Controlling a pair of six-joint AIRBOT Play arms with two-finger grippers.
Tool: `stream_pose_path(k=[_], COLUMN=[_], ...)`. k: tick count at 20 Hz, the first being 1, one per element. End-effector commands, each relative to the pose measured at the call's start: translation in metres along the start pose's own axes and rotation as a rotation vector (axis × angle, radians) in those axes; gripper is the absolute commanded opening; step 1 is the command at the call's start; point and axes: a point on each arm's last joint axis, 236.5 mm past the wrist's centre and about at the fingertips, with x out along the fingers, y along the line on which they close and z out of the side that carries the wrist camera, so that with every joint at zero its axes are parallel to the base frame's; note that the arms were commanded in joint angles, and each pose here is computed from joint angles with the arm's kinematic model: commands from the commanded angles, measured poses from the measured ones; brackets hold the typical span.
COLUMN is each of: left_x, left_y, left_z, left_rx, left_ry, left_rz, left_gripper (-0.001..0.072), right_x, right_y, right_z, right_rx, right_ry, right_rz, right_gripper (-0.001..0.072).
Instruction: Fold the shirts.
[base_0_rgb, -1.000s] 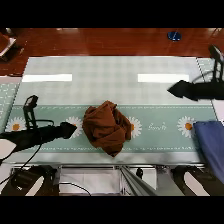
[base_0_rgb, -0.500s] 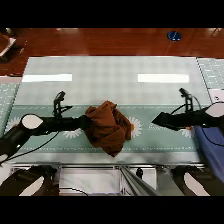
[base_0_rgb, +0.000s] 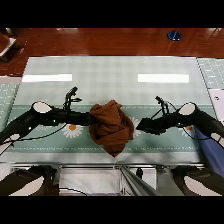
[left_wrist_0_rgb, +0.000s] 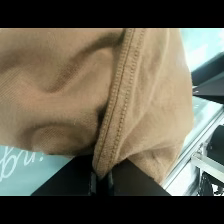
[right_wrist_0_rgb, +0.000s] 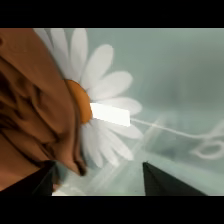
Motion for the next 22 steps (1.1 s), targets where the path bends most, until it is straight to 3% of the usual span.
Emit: stream_pose_path(k=[1,5,8,9,10,14,18,20,22], left_x=[-0.002,-0.003,-0.004,-0.004,-0.004,-0.052,-0.202,-0.291,-0.367], left_y=[-0.001,0.000,-0.001,-0.001,-0.002,-0.035,-0.126,-0.182,-0.207], left_z=[0.004,0.005,0.004,0.005,0.006,0.069,0.182,0.203,0.206], left_rx=[0.001,-0.006,-0.006,-0.006,-0.002,0.053,0.235,0.398,0.445], left_ry=[0.000,-0.002,0.000,-0.001,-0.004,-0.145,-0.566,-0.765,-0.913], left_rz=[-0.014,-0.017,-0.019,-0.018,-0.019,-0.070,-0.081,-0.036,0.091], left_gripper=[0.0026,0.0027,0.0026,0.0027,0.0026,0.0026,0.0026,0.0026,0.0025], right_x=[0.021,0.039,0.046,0.046,0.044,-0.020,-0.197,-0.310,-0.402], right_y=[0.015,0.035,0.045,0.047,0.050,0.098,0.200,0.248,0.279], right_z=[0.003,0.010,0.021,0.024,0.028,0.069,0.157,0.155,0.127], right_rx=[0.044,-0.044,-0.070,-0.081,-0.110,-0.334,-0.565,-0.689,-0.769], right_ry=[0.039,0.085,0.107,0.105,0.095,0.038,-0.467,-0.749,-0.994], right_rz=[0.087,0.075,0.077,0.079,0.084,0.091,-0.004,-0.083,-0.163], right_gripper=[0.0600,0.0594,0.0301,0.0086,0.0023,0.0022,0.0021,0.0021,0.0021])
